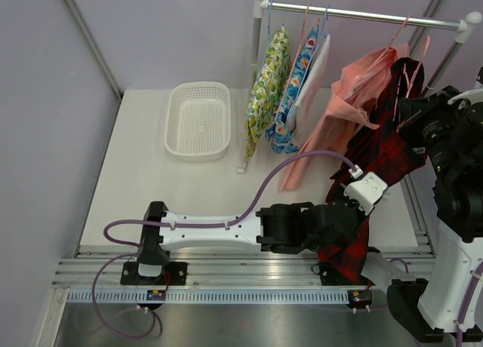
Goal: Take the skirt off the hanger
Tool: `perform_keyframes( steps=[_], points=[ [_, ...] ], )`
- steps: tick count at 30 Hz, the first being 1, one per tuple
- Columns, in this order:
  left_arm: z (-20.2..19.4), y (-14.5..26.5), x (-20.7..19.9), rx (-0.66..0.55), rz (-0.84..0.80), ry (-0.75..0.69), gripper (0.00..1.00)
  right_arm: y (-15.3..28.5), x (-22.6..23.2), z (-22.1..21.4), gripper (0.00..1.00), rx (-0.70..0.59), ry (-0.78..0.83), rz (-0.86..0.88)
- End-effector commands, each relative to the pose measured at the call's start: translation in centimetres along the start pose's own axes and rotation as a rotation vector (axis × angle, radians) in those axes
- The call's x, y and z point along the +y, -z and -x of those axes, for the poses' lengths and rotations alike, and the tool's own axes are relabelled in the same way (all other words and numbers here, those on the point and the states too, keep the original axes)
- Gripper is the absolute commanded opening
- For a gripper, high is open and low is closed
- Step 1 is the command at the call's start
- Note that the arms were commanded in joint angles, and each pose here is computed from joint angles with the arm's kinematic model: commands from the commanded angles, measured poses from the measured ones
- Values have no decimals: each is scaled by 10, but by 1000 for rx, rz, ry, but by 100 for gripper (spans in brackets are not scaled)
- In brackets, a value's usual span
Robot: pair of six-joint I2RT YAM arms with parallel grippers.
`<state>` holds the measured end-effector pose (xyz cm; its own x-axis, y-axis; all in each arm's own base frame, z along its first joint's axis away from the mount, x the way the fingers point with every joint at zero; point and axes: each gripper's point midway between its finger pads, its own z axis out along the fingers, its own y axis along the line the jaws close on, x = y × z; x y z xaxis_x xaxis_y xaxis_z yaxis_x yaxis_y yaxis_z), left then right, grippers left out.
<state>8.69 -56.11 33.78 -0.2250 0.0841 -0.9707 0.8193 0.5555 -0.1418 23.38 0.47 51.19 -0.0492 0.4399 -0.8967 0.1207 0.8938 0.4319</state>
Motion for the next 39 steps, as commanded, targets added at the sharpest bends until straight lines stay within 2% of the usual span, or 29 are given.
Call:
perform_keyframes(
  steps=[1, 2, 3, 4, 5, 6, 8, 9, 10, 11, 13, 15, 19, 20, 22, 27, 29, 30, 31, 32, 34, 36, 37, 38, 39],
  points=[
    [50, 41, 0, -126, 64, 65, 0, 12, 14, 39, 0, -147, -9, 48],
    [38, 56, -18, -108, 39, 50, 0, 13, 13, 43, 0, -161, -6, 37],
    [19, 65, -17, -85, 81, 19, 0, 11, 12, 43, 0, -162, -2, 30],
    [16, 80, -20, -87, 86, 24, 0, 11, 12, 44, 0, -164, 5, 29],
    [2, 101, -43, -74, 55, 10, 0, 10, 11, 47, 0, -171, 8, 17],
    [-18, 110, -39, -55, 106, -21, 0, 10, 11, 50, 0, -177, 9, 14],
    [-40, 139, -64, -33, 76, 2, 0, 10, 11, 54, 0, -190, 17, 7],
    [-51, 149, -60, -25, 127, -24, 0, 8, 11, 55, 0, -192, 18, 2],
    [-62, 154, -68, -19, 131, 6, 0, 8, 12, 57, 0, -195, 19, 3],
    [-74, 169, -75, -6, 132, -34, 0, 7, 11, 57, 0, -196, 23, -1],
    [-83, 177, -87, -4, 144, 2, 0, 7, 11, 57, 0, -198, 23, -5],
    [-94, 179, -86, 21, 160, -30, 0, 7, 11, 57, 0, -196, 22, -4],
    [-85, 167, -79, -6, 196, -14, 0, 12, 11, 53, 0, -183, 0, 2],
    [-74, 154, -74, -18, 186, 39, 0, 16, 9, 50, 0, -172, -4, 1],
    [-58, 139, -61, -31, 182, -1, 0, 23, 10, 47, 0, -157, -22, 10],
    [9, 75, 6, -84, 221, 66, 0, 53, 6, 29, 0, -96, -51, 30],
    [21, 47, 44, -45, 254, 57, 0, 71, 3, 26, 0, -95, -72, 35],
    [54, 43, 52, -81, 249, 100, 0, 77, 1, 27, 0, -107, -79, 31],
    [45, 23, 60, -41, 261, 93, 0, 82, -4, 29, 0, -122, -78, 15],
    [42, 15, 90, 39, 299, 85, 0, 89, -17, 34, 0, -161, -75, -48],
    [63, 16, 98, 35, 301, 141, 0, 92, -27, 43, 0, -198, -34, -96],
    [62, 30, 86, 39, 276, 101, 0, 82, -35, 49, 0, -203, 13, -156],
    [22, 31, 83, 104, 291, 41, 0, 81, -35, 54, 0, -218, 23, -163],
    [39, 60, 65, 48, 236, 73, 0, 73, -38, 60, 0, -233, 31, -197],
    [28, 71, 66, 48, 259, 94, 0, 69, -38, 63, 0, -240, 57, -210]
  ],
)
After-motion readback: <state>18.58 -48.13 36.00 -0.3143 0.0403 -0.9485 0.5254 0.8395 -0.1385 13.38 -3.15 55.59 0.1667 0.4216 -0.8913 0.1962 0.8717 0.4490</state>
